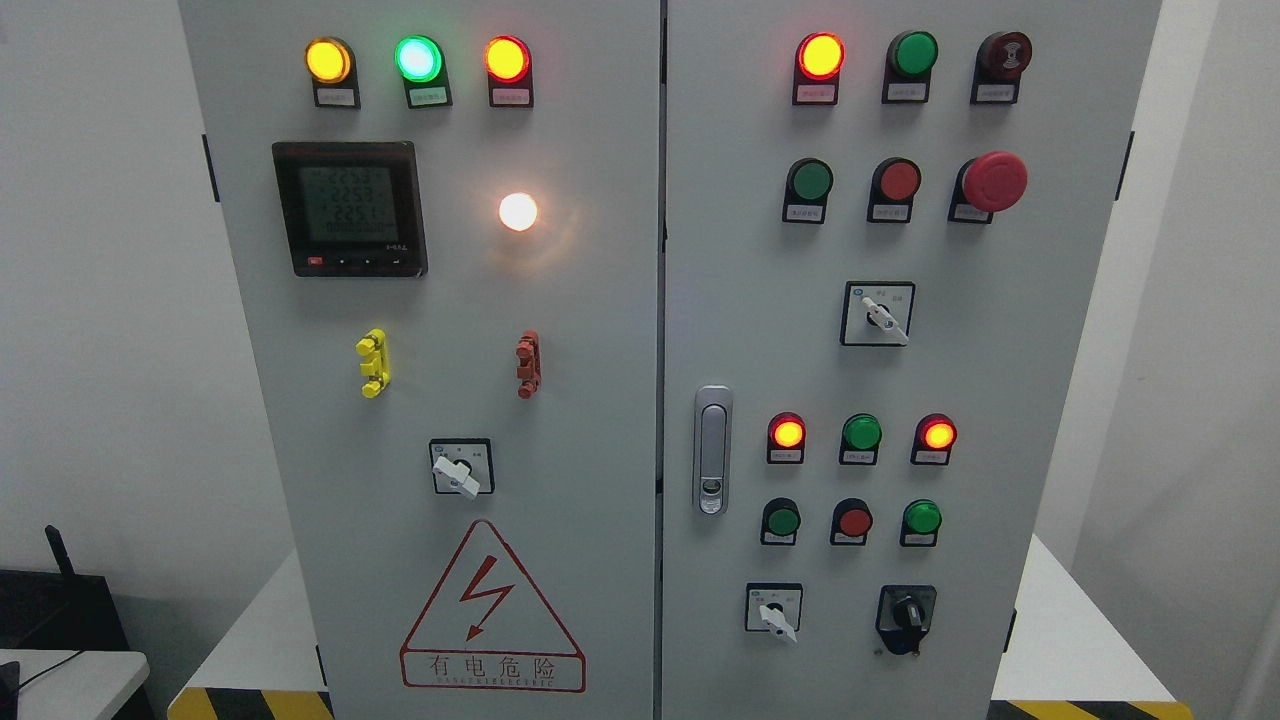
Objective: Turn on light switch 1
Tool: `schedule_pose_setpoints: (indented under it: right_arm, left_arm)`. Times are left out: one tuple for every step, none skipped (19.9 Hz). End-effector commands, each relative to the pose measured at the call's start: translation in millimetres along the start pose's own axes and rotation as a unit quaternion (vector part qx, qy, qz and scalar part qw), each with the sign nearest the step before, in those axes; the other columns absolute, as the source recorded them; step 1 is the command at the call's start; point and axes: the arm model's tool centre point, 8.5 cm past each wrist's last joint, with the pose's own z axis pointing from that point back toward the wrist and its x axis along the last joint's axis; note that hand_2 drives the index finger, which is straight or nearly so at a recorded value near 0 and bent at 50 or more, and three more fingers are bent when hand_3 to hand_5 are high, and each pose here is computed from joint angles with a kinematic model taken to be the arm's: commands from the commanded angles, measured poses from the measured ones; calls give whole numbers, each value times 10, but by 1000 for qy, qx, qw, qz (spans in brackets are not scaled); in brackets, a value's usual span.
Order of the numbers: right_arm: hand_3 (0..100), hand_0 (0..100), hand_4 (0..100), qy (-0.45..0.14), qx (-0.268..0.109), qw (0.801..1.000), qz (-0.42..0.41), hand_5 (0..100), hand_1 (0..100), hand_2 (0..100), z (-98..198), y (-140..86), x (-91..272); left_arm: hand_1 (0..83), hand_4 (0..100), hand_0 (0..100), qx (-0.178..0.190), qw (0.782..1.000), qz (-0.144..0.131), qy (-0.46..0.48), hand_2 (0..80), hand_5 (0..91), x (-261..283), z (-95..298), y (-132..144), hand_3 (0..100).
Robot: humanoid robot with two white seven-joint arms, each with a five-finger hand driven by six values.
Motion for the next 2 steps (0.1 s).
schedule_pose_setpoints:
  right_arm:
    - [0,120,0,-3,1,1000,13,0,389,0,1,6,8]
    - [0,120,0,-3,1,1000,13,0,389,0,1,6,8]
  left_arm:
    - [21,0,236,-9,1000,-5,14,0,0,-85,-3,-86,0]
    - [21,0,236,-10,1000,-5,14,0,0,-84,-5,-96,0]
